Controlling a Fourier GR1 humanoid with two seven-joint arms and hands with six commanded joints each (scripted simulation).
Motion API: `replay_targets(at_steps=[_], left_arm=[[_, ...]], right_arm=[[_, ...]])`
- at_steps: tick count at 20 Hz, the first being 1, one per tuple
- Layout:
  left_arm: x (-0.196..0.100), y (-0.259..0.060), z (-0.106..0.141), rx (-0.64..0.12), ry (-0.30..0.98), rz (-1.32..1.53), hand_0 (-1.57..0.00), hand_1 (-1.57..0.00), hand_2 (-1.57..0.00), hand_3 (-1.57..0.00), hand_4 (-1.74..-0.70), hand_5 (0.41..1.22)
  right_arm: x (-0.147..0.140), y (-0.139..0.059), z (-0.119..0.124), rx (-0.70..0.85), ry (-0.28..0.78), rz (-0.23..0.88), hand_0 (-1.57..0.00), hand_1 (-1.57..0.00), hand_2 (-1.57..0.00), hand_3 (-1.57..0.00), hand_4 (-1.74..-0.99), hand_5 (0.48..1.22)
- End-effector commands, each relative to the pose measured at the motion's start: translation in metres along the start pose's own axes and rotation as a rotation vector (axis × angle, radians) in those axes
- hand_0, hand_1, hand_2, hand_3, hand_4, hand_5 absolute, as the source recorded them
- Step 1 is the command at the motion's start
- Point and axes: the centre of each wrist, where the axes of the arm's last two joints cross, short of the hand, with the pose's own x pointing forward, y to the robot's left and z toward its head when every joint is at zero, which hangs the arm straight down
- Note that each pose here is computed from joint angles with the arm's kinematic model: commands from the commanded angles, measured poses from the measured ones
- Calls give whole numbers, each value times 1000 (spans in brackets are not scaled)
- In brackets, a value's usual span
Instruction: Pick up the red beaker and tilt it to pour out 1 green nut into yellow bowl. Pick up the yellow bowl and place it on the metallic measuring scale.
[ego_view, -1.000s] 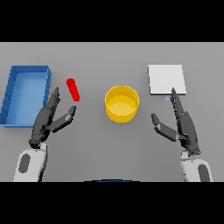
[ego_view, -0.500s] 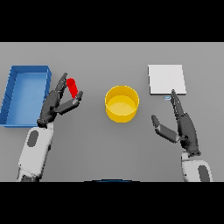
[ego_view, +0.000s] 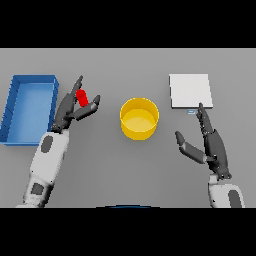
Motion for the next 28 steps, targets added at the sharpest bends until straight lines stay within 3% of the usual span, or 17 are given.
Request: replay_targets(at_steps=[1, 5, 7, 8, 10, 11, 13, 15, 16, 18, 22, 28], left_arm=[[-1, 1, -3, 3, -2, 11, 1, 1, 1, 1, -1228, 687], [-6, 0, -12, 28, -48, 101, 1, 1, -6, 1, -1303, 719], [-9, -9, -15, 30, -54, 126, -81, -94, -157, -133, -1364, 761], [-12, -10, -16, 42, -55, 134, -207, -230, -287, -254, -1401, 787], [-15, -17, -16, 80, -42, 110, -551, -588, -662, -728, -1471, 943], [-14, -22, -18, 85, -30, 77, -755, -783, -844, -884, -1519, 999], [-9, -24, -22, 83, -41, 20, -1049, -1067, -1106, -1058, -1589, 1079], [-10, -27, -21, 66, -57, 27, -1237, -1248, -1273, -1154, -1636, 1130], [-8, -26, -22, 68, -49, 27, -1304, -1313, -1333, -1237, -1597, 1148], [-9, -25, -21, 73, -48, 21, -1400, -1406, -1419, -1357, -1542, 1174], [2, -14, -23, 57, -125, 167, -1501, -1503, -1509, -1484, -1660, 1150], [34, -2, -28, 18, -197, 140, -1553, -1553, -1555, -1548, -1720, 1131]], right_arm=[[0, -1, 2, 0, -2, -1, 1, 1, 1, 1, -1242, 642], [0, -3, 2, -4, 9, -10, 1, 1, 1, 1, -1246, 646], [1, -1, -1, -8, 6, -8, 1, 1, 1, 1, -1242, 645], [1, -1, 1, -7, 6, -2, 1, 1, 1, 1, -1240, 645], [2, -2, 2, -6, 0, 5, 1, 1, 1, 1, -1237, 648], [2, -3, 0, -11, 5, -5, 1, 1, 1, 1, -1239, 648], [2, -1, 0, -9, 11, -6, 1, 1, 1, 1, -1239, 648], [3, 1, 0, -6, -4, -2, 1, 1, 1, 1, -1242, 650], [4, 0, -2, -6, -7, -23, 1, 1, 1, 1, -1250, 647], [1, -2, 1, -2, 5, -22, 1, 1, 1, 1, -1255, 644], [3, -1, 0, -3, -2, -14, 1, 1, 1, 1, -1246, 644], [0, -3, 1, -11, -20, 7, 1, 1, 1, 1, -1226, 650]])
